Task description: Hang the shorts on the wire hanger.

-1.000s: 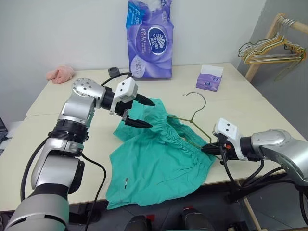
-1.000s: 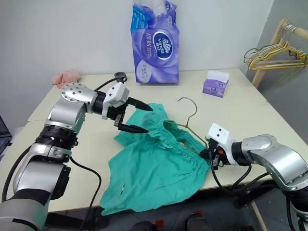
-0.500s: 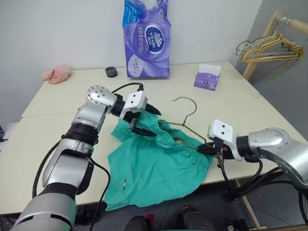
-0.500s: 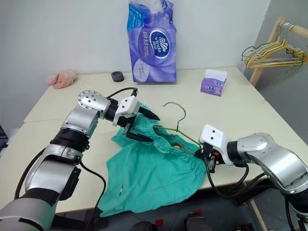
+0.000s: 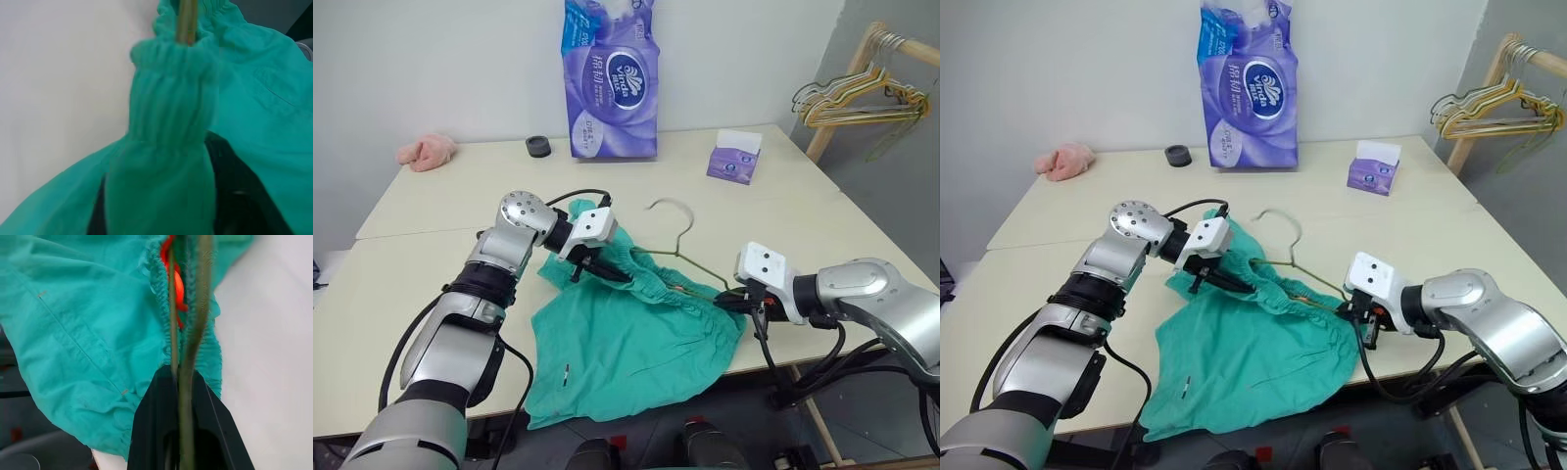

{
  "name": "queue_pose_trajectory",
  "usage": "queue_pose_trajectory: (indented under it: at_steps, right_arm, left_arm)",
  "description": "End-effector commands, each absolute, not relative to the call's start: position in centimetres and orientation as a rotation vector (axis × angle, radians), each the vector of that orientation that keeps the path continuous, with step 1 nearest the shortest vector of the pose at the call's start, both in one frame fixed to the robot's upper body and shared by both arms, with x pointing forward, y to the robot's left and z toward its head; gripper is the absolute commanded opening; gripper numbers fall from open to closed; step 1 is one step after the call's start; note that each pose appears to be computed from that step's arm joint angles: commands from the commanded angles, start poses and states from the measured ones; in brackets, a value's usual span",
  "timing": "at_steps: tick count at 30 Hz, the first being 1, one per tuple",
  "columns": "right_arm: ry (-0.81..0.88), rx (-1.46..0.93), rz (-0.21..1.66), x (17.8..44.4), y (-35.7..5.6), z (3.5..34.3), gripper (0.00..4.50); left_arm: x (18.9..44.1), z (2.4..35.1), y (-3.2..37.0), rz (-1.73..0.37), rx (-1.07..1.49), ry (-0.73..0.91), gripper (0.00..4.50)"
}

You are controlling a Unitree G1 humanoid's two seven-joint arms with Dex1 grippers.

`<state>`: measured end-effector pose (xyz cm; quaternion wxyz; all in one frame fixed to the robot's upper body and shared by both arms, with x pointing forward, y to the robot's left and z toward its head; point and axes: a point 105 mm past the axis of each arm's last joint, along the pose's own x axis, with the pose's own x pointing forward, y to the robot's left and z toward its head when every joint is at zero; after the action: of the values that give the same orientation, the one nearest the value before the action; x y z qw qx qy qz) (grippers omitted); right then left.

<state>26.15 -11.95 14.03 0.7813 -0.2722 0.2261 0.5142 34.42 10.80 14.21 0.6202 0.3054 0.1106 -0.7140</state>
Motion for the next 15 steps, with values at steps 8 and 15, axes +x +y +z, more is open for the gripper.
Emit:
queue_pose_trajectory:
  at_steps: [8,15]
  right_arm:
    - [0.259,-0.916,1.191,26.0,-11.5,16.1,0.79]
    - [0.34,-0.988,1.005,28.0,-17.7,18.5,3.1]
  left_arm:
    - [34.1,14.5,10.8,-1.625,0.699,0.229,0.0]
    - [34.0,14.5,11.9,-1.584,0.704,0.248,0.0]
